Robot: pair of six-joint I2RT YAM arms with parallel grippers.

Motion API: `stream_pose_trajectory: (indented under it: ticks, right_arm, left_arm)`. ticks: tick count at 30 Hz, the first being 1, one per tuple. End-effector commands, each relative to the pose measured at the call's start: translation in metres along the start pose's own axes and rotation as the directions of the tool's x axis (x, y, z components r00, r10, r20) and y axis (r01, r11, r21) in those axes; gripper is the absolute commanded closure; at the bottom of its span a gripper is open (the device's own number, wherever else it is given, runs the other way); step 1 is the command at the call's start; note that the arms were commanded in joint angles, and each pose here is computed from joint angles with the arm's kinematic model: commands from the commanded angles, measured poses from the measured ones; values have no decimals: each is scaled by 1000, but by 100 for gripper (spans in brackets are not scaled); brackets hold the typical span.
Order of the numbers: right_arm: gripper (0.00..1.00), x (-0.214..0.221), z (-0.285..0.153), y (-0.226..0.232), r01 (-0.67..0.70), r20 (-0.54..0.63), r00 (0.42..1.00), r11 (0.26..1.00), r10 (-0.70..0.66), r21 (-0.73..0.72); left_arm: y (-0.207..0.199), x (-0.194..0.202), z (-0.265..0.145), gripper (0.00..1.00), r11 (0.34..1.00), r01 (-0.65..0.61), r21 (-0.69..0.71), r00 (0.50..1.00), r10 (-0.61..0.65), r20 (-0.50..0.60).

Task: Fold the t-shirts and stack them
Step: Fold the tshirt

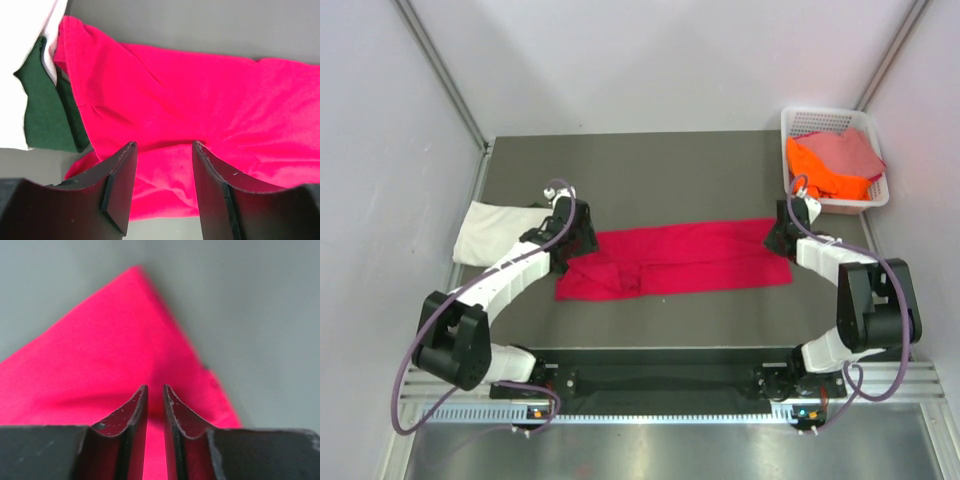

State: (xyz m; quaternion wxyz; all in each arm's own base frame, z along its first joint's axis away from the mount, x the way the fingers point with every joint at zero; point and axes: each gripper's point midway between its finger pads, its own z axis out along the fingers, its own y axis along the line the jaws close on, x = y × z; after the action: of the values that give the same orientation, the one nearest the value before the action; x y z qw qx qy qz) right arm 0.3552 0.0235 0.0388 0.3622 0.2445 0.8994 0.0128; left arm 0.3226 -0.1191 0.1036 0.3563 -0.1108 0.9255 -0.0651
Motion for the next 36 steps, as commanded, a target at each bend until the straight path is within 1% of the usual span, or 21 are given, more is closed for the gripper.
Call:
stream_pose_trajectory:
  ticks: [1, 6, 8, 10, 12, 13, 14, 15, 17, 18, 20, 22, 23, 25, 26, 27, 29, 32, 34, 35, 36]
  right_arm:
    - [83, -9, 6, -14, -98, 7, 995, 995, 98, 34]
    - [82, -21, -3, -29, -126, 65, 991, 988, 121, 85]
    - [76, -28, -10, -31, -124, 98, 989, 989, 115, 86]
    - [70, -39, -21, -22, -91, 137, 987, 995, 85, 41]
    - [68, -45, -32, -1, -25, 160, 987, 999, 30, -33]
    - [63, -45, -36, 11, 5, 163, 987, 997, 7, -79]
    - [62, -43, -40, 23, 36, 158, 987, 991, -15, -126]
    - [62, -36, -47, 47, 83, 142, 989, 972, -52, -221]
    - [60, -27, -54, 71, 127, 126, 988, 945, -92, -301]
    - [59, -15, -63, 96, 161, 104, 986, 905, -130, -394]
    - [59, 5, -80, 132, 198, 74, 980, 837, -187, -510]
    - [58, 19, -89, 158, 223, 70, 972, 790, -224, -571]
    - [58, 33, -103, 180, 245, 70, 963, 740, -260, -626]
    - [57, 50, -112, 202, 239, 49, 958, 697, -281, -676]
    - [57, 62, -125, 220, 245, 47, 951, 651, -306, -718]
    - [57, 72, -124, 230, 231, 26, 949, 639, -314, -734]
    - [57, 87, -140, 256, 224, 20, 942, 586, -335, -779]
    - [57, 110, -147, 284, 205, -8, 932, 544, -363, -814]
    - [57, 125, -145, 295, 191, -31, 925, 534, -379, -823]
    - [57, 130, -156, 308, 174, -35, 925, 506, -377, -845]
    - [57, 141, -151, 312, 164, -55, 920, 508, -389, -845]
  left_arm:
    - [-2, -5, 11, 47, 997, 63, 47, 998, -64, 15]
    - [26, 7, 31, 47, 989, 136, -52, 989, -139, -56]
    - [28, 12, 34, 47, 990, 125, -64, 988, -130, -81]
    - [26, 12, 34, 47, 990, 128, -53, 988, -132, -81]
    - [25, 9, 32, 47, 992, 121, -47, 990, -124, -71]
    - [25, 8, 31, 47, 992, 116, -45, 991, -119, -67]
    - [24, 5, 28, 48, 993, 114, -37, 992, -116, -58]
    - [24, 3, 27, 48, 993, 110, -34, 992, -112, -54]
    - [19, 0, 24, 48, 995, 98, -12, 994, -99, -52]
    - [17, -2, 23, 49, 995, 100, -1, 994, -100, -50]
    - [12, -1, 24, 50, 995, 99, 25, 993, -97, -60]
    - [9, 2, 25, 51, 995, 95, 39, 993, -91, -76]
    - [9, 5, 27, 51, 995, 95, 39, 992, -91, -90]
    - [11, 10, 31, 51, 995, 94, 32, 991, -90, -100]
    - [13, 13, 33, 52, 995, 96, 25, 990, -93, -107]
    - [13, 15, 35, 52, 995, 96, 25, 990, -92, -110]
    - [14, 20, 40, 56, 995, 102, 22, 987, -98, -129]
    - [22, 23, 47, 58, 994, 107, -25, 985, -110, -134]
    - [32, 23, 50, 59, 990, 125, -65, 983, -132, -129]
    - [36, 22, 51, 59, 988, 132, -81, 982, -141, -125]
    - [44, 22, 51, 59, 983, 140, -116, 982, -153, -114]
